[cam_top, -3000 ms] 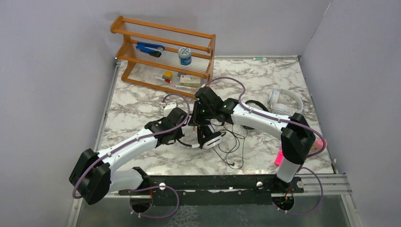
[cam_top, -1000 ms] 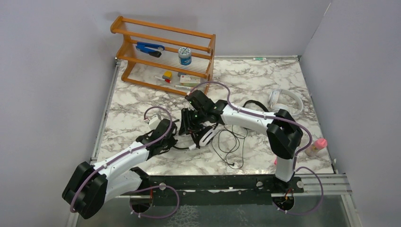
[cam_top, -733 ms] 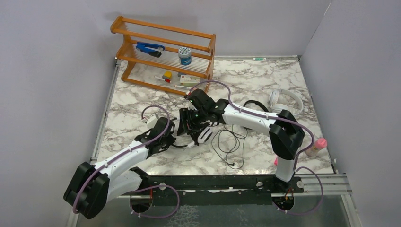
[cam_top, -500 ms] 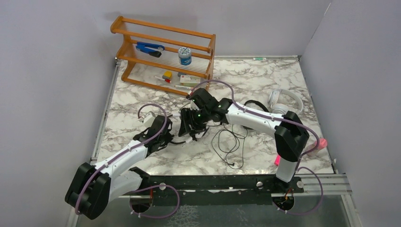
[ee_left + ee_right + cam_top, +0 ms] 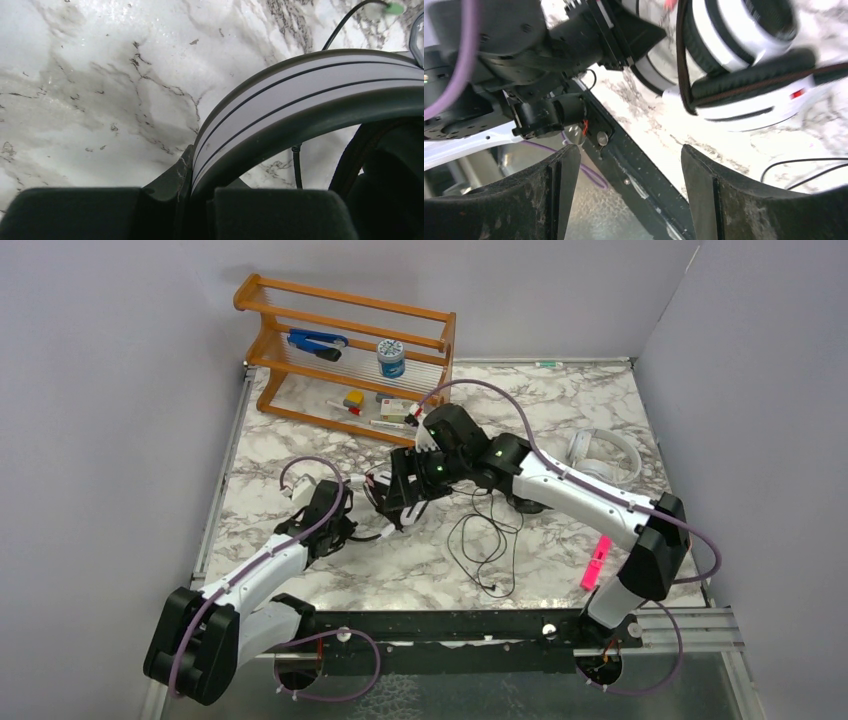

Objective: Wrap the headphones
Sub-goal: Place the headphones at the center of the board.

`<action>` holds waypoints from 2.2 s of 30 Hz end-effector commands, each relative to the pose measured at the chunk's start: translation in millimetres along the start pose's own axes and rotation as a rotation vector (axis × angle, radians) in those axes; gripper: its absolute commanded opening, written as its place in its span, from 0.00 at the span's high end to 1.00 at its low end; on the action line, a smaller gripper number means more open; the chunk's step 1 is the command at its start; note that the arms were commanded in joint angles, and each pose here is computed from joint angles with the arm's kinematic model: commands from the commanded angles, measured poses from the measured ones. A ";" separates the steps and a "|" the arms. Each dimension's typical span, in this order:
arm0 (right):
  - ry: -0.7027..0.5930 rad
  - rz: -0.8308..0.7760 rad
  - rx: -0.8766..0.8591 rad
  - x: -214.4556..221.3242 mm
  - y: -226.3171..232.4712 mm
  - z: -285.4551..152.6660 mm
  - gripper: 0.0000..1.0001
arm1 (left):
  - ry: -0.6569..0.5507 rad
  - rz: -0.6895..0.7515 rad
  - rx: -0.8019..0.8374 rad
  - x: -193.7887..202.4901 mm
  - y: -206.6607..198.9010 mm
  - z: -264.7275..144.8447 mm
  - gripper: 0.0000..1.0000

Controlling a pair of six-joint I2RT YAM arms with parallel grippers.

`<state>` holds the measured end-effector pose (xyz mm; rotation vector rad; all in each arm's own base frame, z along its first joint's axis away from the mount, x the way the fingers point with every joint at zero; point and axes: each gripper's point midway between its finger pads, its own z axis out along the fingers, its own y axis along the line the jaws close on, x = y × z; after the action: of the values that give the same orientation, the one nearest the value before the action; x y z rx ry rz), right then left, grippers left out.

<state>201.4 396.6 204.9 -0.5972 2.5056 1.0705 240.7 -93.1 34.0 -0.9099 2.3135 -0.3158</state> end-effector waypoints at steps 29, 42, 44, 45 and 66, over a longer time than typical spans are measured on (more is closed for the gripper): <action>-0.075 -0.124 0.218 -5.6 -59.5 -24.5 0.20 | 0.227 0.159 -0.463 -5.7 64.0 -33.2 1.00; -0.067 -0.141 0.191 1.9 -61.1 -22.9 0.20 | 0.148 0.051 -0.598 -31.0 89.8 -44.6 0.80; -0.070 -0.143 0.196 1.8 -62.7 -24.1 0.20 | 0.130 0.031 -0.616 -31.9 93.7 -44.2 0.78; -0.070 -0.144 0.197 2.2 -63.0 -24.2 0.20 | 0.127 0.018 -0.624 -30.8 95.9 -43.2 0.77; -0.071 -0.207 0.241 -9.5 -77.5 -18.2 0.20 | -0.006 0.046 -0.357 -79.2 38.3 -77.1 0.02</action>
<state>228.9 328.2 164.4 -0.6757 2.4753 0.7060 211.7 -16.7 89.5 -1.0737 2.4717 0.1403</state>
